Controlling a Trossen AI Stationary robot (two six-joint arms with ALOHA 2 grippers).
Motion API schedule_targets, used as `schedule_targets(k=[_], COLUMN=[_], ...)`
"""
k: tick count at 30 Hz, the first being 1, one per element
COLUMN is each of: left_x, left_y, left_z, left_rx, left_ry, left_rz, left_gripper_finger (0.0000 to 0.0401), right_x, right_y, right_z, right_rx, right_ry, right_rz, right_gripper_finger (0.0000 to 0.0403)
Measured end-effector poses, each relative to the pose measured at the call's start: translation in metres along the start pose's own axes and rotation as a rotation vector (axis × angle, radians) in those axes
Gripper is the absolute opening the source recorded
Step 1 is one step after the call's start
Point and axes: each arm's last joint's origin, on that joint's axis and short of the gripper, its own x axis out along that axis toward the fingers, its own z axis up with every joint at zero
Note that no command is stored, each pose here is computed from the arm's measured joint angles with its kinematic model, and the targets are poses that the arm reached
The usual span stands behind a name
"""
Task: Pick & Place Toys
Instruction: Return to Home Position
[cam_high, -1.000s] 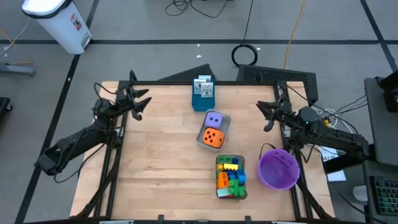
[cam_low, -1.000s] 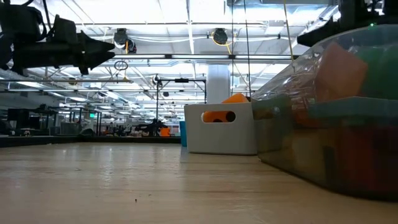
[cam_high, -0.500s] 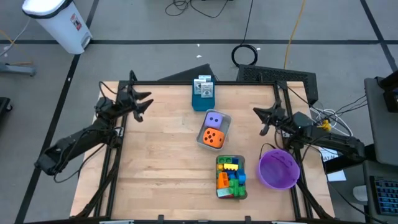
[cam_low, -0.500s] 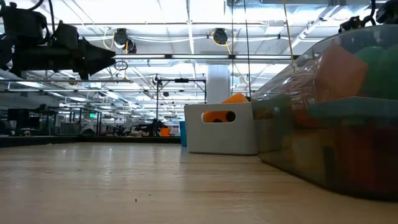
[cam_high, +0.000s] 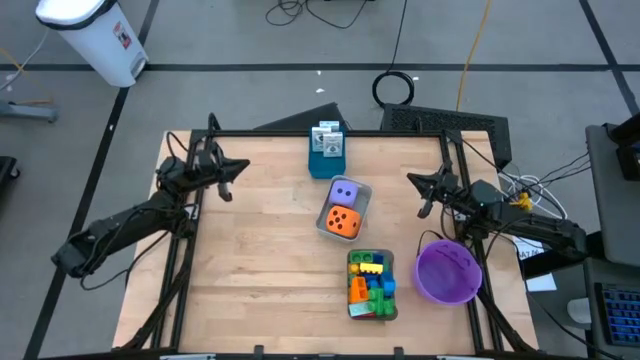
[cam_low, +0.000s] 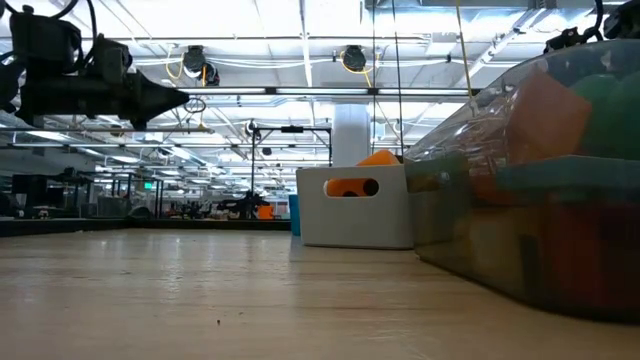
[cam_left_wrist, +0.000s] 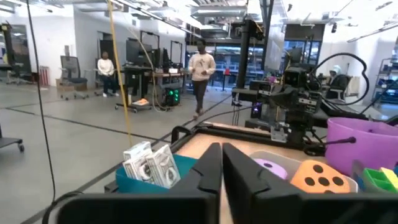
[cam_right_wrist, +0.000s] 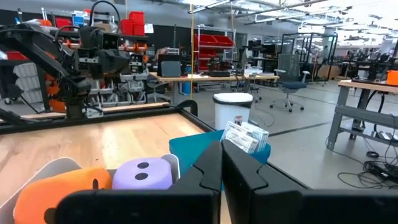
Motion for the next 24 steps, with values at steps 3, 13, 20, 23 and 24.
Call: schedule_targets(k=[3,13,20,23,24], left_x=[0.0006,0.0015,0.0014,0.0014,0.0014], left_y=[-0.0005,-0.0007,-0.0007,-0.0007,-0.0007], left_z=[-0.0016,-0.0035,-0.0034,-0.0034,-0.0034], left_rx=[-0.011,-0.12,-0.125,-0.125,-0.124], left_ry=[0.012,0.021,0.02,0.02,0.02], left_rz=[0.009,0.048,0.048,0.048,0.048], left_gripper_finger=[0.0006,0.0055,0.0052,0.0053,0.0053], right_x=[0.0,0.0,0.0,0.0,0.0], right_y=[0.0,-0.0001,-0.0001,-0.0001,-0.0001], right_z=[0.0,-0.0001,-0.0001,-0.0001,-0.0001], right_rx=[-0.006,0.002,0.004,0.004,0.005], right_ry=[-0.001,0.0,0.0,0.0,0.0], right_rz=[-0.001,-0.002,-0.003,-0.003,-0.003], right_gripper_finger=[0.0001,0.0004,0.0002,0.0004,0.0004])
